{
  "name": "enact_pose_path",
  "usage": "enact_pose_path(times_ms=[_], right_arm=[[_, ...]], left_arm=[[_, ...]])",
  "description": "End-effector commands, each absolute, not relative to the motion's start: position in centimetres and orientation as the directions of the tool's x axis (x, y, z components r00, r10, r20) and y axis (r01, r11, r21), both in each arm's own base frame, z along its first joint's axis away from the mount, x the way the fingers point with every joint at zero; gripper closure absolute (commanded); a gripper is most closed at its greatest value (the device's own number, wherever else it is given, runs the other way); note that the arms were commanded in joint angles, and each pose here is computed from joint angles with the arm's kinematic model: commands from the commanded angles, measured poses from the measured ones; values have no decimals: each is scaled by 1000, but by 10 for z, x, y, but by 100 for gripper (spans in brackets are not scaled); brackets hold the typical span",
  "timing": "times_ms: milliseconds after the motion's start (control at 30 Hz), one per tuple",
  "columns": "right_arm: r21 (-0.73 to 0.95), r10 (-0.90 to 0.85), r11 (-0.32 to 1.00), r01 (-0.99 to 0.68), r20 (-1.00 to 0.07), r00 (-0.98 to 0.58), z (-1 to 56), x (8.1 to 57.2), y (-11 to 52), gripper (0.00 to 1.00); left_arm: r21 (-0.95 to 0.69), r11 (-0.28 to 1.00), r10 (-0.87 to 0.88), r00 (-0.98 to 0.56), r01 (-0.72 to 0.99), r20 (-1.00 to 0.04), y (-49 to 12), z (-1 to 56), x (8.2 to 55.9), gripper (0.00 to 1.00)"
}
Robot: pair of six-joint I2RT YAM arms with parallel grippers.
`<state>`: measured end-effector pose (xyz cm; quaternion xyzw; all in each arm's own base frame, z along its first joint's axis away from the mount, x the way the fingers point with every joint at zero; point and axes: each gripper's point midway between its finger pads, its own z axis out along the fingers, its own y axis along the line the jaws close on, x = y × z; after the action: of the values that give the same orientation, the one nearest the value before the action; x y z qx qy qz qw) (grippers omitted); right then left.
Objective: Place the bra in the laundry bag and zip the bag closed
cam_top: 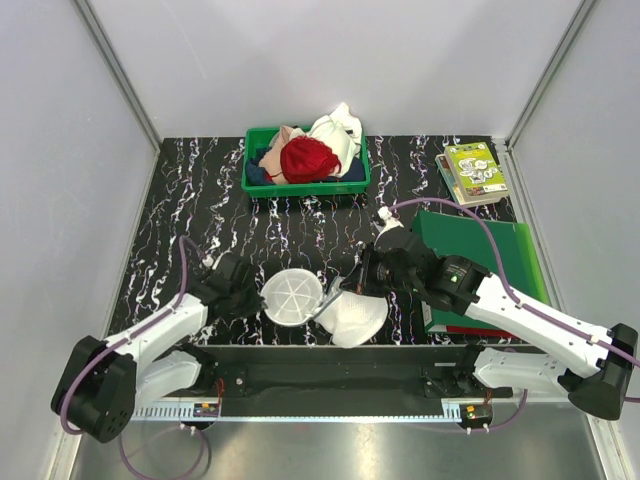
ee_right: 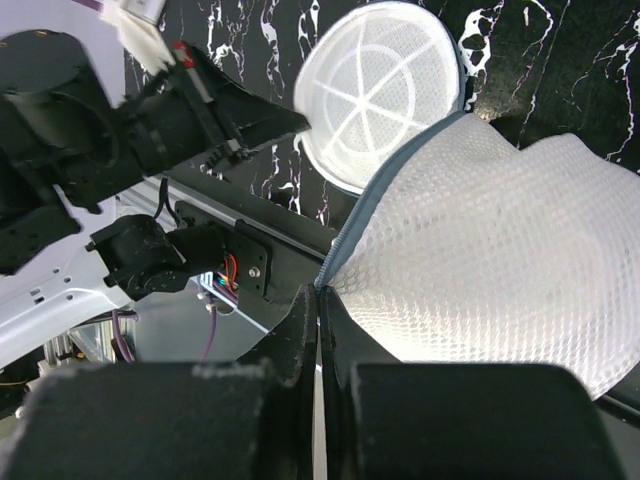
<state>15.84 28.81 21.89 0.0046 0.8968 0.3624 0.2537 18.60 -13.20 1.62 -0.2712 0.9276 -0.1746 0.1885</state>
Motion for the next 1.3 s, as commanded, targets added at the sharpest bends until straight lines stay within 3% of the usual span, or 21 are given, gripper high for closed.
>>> enact_pose_path(times_ms=[0, 167, 333, 467, 567, 833, 1067, 1267], right_arm=[[642, 202, 740, -199, -495, -845, 220, 166, 285, 100], [587, 162, 781, -213, -519, -840, 206, 169, 277, 100], [551, 126, 789, -271, -578, -806, 231, 178, 280, 100], [521, 124, 804, -287, -619, -775, 239, 189, 278, 100], [465, 73, 847, -258, -583, -809, 204, 199, 281, 100], [447, 26, 858, -254, -531, -847, 154, 221, 297, 100], [507, 58, 822, -260, -528, -847, 166, 242, 310, 100], [540, 94, 808, -238, -517, -851, 172, 259, 307, 100]], left_arm=[[-455, 836, -514, -726, -307, -456, -127, 80, 226, 100], [-517, 856, -411, -598, 6, -688, -129, 209, 231, 100], [-565, 793, -416, -475, 228, -776, -132, 308, 202, 100], [-515, 841, -354, -549, 168, -757, -126, 274, 201, 100], [-482, 859, -295, -603, 172, -741, -133, 253, 207, 100], [-450, 798, -195, -534, 402, -823, -155, 294, 195, 100], [-398, 820, -96, -587, 411, -804, -188, 276, 179, 100], [-225, 876, 24, -505, 427, -863, -215, 298, 170, 100]])
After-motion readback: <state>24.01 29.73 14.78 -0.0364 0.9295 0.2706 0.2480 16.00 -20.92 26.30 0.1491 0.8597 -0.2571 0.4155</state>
